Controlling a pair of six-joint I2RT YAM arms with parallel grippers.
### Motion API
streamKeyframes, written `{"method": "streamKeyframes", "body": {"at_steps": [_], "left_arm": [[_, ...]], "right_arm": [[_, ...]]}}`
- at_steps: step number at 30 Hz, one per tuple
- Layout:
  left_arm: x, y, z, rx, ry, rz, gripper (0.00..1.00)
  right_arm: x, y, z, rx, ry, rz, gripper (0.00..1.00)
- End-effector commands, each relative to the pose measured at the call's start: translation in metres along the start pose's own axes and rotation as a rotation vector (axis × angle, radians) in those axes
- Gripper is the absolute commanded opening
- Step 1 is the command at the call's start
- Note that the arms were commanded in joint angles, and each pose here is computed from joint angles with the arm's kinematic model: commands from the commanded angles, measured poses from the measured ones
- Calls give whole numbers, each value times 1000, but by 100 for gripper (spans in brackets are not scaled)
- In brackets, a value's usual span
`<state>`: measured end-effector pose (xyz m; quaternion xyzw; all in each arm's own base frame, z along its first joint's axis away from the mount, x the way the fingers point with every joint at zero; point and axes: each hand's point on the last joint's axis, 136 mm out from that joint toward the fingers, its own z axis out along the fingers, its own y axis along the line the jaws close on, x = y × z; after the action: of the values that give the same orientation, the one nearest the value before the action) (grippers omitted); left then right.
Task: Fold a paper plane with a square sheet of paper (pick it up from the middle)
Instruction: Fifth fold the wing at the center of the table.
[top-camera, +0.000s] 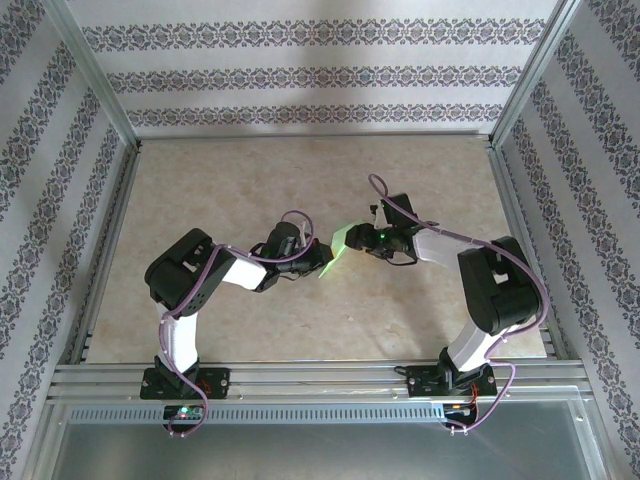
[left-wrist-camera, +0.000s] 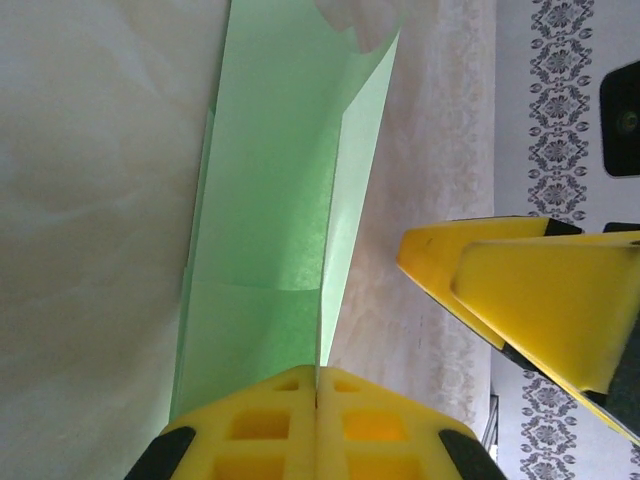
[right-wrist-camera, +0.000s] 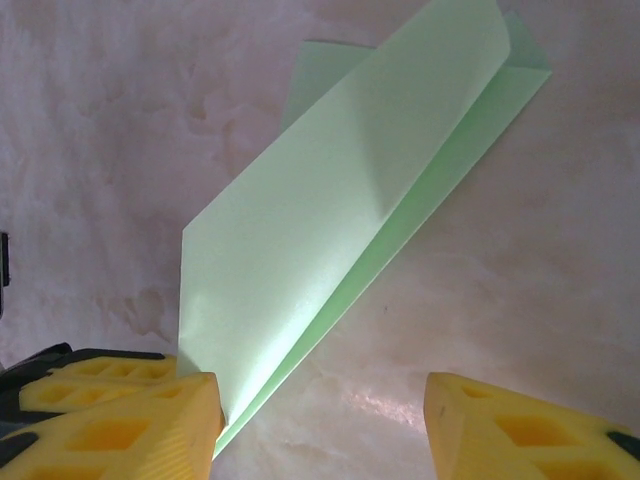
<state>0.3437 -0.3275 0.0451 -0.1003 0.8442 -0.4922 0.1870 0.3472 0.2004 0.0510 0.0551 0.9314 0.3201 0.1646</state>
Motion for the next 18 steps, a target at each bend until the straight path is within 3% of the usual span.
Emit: {"method": "streamKeyframes", "body": {"at_steps": [1, 18], "left_arm": [[-6, 6, -1, 18, -25, -45, 2], [-7, 15, -3, 36, -42, -88, 3]], "right_arm": [[-2, 6, 6, -2, 27, -46, 56], [-4, 6, 31, 48, 101, -119, 55]]}}
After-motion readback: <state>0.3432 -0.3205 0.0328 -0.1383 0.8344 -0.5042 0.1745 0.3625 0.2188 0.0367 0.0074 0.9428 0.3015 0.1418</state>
